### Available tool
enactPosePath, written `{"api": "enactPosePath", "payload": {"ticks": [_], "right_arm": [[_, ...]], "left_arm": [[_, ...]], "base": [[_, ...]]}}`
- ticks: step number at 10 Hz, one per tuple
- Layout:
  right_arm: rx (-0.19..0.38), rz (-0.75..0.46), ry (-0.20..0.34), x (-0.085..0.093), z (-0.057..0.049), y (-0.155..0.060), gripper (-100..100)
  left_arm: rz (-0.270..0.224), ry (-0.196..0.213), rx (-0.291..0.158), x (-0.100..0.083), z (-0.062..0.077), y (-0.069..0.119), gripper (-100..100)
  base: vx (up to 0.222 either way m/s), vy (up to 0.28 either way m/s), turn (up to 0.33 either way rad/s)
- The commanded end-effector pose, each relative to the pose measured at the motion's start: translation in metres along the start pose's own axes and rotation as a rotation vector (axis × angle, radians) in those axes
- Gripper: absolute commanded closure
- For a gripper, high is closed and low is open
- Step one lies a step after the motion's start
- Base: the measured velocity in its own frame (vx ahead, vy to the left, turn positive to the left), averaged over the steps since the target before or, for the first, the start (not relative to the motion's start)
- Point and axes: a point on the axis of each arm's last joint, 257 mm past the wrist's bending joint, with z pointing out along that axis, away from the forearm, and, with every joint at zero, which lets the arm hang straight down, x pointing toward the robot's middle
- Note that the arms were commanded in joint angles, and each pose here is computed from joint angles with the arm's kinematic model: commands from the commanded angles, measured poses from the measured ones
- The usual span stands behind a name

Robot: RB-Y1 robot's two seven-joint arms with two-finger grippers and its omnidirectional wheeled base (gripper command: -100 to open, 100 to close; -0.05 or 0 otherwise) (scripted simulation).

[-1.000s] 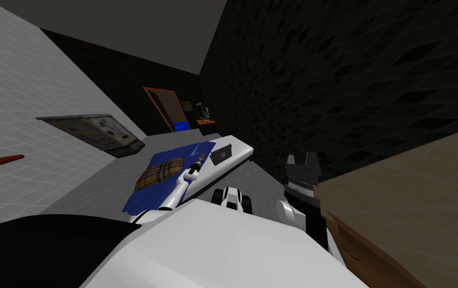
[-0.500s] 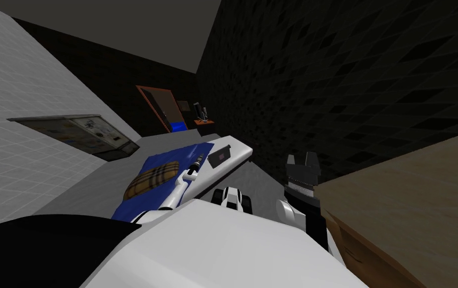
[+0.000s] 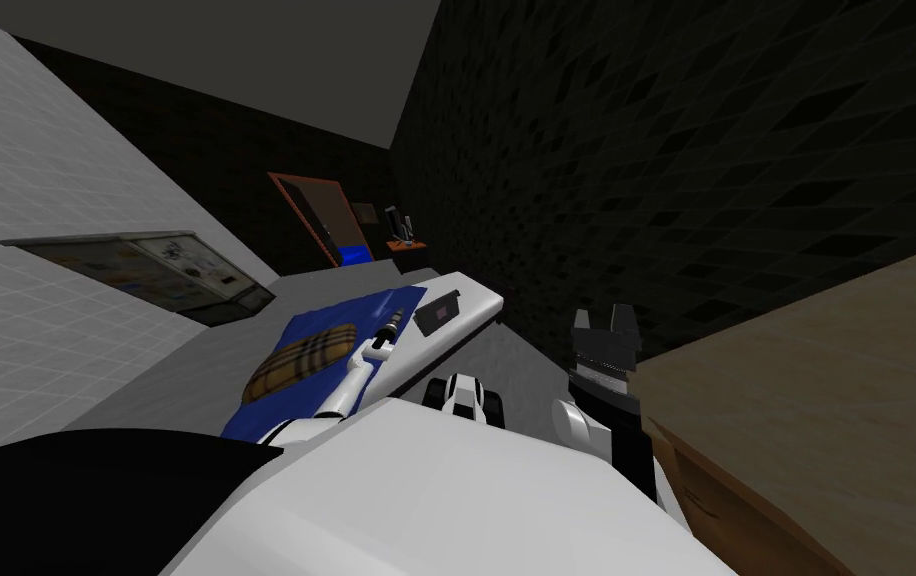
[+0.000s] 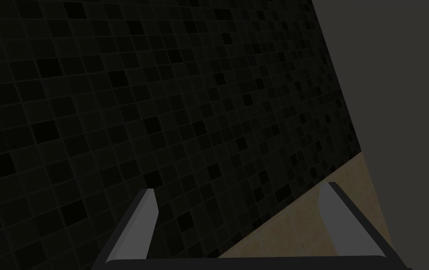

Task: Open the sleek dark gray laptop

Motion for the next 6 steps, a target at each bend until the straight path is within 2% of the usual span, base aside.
{"api": "enactPosePath", "payload": {"ticks": [1, 2, 6], "right_arm": [[0.0, 0.0, 0.0, 0.0, 0.0, 0.0, 0], [0.0, 0.0, 0.0, 0.0001, 0.0, 0.0, 0], [0.0, 0.001, 0.0, 0.0001, 0.0, 0.0001, 0]], "left_arm": [[0.004, 0.017, 0.009, 0.0123, -0.0013, -0.0072, 100], [-0.012, 0.015, 0.007, 0.0156, -0.0023, -0.0057, -100], [-0.052, 0.005, 0.002, 0.0208, -0.0043, -0.0013, -100]], "base": [[-0.006, 0.011, 0.052], [0.048, -0.098, 0.028], [0.077, -0.185, 0.039]]}}
